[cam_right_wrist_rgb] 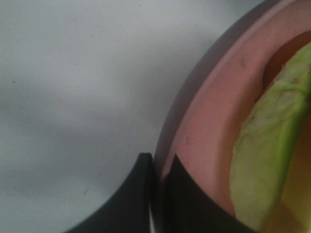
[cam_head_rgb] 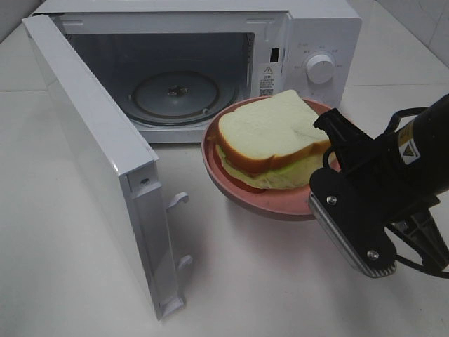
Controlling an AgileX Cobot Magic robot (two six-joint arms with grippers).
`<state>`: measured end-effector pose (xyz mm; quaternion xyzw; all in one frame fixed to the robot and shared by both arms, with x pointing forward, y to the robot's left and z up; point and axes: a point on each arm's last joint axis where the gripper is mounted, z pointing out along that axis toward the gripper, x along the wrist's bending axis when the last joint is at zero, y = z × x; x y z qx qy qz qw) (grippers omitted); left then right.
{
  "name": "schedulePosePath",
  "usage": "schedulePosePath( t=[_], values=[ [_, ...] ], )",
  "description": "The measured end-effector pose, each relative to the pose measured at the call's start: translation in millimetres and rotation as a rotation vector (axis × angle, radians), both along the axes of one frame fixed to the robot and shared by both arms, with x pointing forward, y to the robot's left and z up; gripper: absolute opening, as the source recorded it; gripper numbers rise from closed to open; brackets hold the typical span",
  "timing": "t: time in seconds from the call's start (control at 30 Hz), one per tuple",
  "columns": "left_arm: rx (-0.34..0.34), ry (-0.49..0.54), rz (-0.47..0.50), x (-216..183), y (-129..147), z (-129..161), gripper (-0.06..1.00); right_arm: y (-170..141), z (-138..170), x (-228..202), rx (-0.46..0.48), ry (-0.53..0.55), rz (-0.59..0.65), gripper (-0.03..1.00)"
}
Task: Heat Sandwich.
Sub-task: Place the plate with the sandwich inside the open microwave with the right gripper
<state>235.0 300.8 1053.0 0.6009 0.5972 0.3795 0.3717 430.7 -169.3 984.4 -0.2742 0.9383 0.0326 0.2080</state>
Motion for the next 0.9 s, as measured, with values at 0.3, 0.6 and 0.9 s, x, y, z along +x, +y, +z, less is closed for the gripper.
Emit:
schedulePosePath(
  t=[0.3, 0.6, 0.9],
  values=[
    [0.000, 0.000, 0.000, 0, 0, 0, 0.99, -3, 3, 3, -0.002, 0.021, 0.089, 0.04],
    [0.000, 0.000, 0.000, 0, 0, 0, 0.99, -2, 7, 4, -0.003, 0.028, 0.097, 0.04],
    [0.000, 0.000, 0.000, 0, 0, 0, 0.99, 16, 3, 10, -0.012, 0.057, 0.139, 0.04]
  ],
)
